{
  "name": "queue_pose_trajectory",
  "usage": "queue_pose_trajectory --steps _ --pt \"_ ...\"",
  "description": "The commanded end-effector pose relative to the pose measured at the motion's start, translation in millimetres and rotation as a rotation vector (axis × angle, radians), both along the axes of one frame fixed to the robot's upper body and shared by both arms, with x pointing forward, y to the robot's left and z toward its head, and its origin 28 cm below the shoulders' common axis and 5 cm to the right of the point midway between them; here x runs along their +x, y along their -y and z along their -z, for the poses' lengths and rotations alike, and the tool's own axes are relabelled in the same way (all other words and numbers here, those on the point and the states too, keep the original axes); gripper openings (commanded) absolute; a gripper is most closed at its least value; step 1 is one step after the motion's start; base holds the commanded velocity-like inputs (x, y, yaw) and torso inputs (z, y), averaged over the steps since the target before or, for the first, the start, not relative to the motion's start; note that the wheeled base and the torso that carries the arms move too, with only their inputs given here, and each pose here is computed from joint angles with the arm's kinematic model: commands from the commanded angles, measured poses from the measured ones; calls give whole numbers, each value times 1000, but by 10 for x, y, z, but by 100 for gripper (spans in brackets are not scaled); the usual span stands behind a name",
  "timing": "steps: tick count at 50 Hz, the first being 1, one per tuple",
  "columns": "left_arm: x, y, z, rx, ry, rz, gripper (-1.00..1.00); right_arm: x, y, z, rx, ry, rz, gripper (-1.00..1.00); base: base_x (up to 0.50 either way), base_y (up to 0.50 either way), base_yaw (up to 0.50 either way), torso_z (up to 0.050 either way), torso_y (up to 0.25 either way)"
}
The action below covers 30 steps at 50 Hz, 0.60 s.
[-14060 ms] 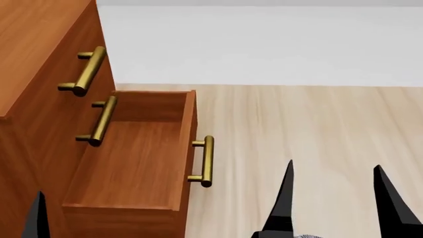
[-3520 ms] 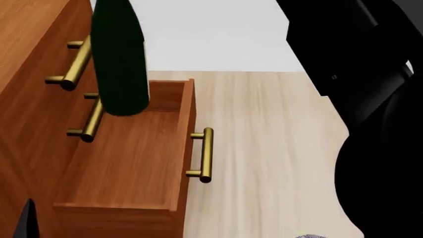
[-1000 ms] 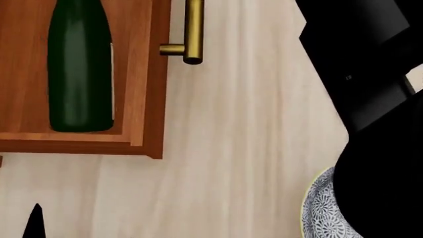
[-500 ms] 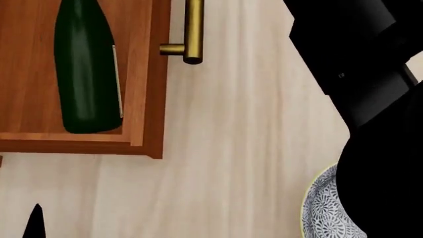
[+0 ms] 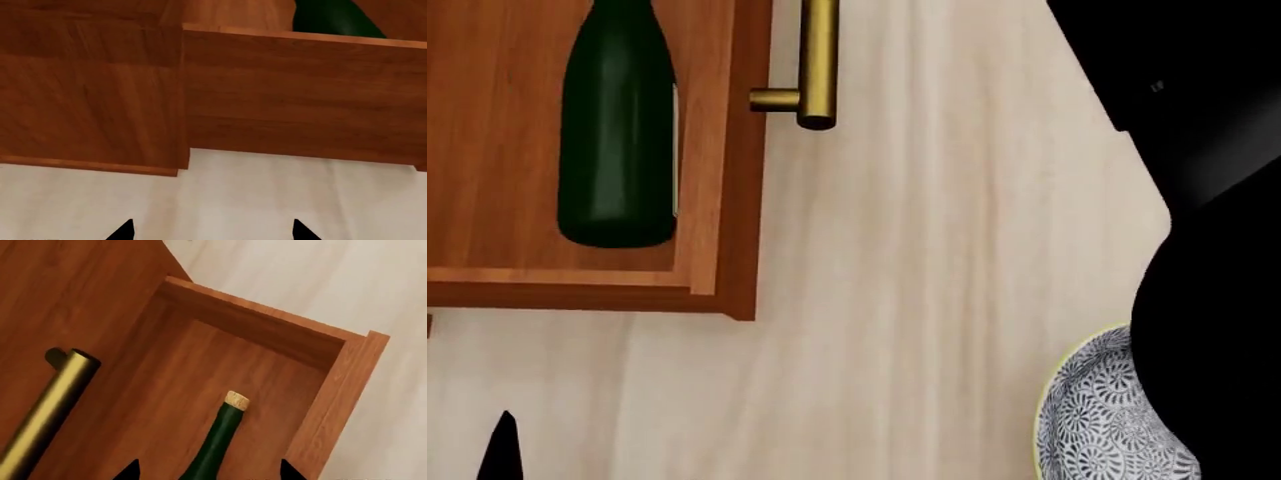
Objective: Put the wine bottle in the bottom drawer of the cabinet.
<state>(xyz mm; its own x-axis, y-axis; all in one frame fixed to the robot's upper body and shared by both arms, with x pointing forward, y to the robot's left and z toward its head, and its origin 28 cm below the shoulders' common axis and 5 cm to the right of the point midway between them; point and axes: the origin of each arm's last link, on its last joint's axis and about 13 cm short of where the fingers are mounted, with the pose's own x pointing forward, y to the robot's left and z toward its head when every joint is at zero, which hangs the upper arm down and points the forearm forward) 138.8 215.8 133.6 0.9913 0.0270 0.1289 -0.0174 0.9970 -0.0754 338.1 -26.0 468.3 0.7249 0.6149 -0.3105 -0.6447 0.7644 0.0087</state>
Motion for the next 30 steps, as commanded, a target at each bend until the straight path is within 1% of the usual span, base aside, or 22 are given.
queue_pose_trajectory --steps 1,17,23,30 --pt "7 1 1 -3 -1 -6 100 -50 86 -138 -36 47 43 100 0 0 0 0 0" --pt "0 19 -25 2 0 -2 100 -204 166 -398 -33 105 42 100 0 0 0 0 0" --pt "-4 -13 -35 1 3 -10 100 -282 180 -501 -54 141 28 100 0 0 0 0 0" --pt "-15 -13 -59 9 8 -15 100 -337 240 -588 -54 168 35 100 0 0 0 0 0"
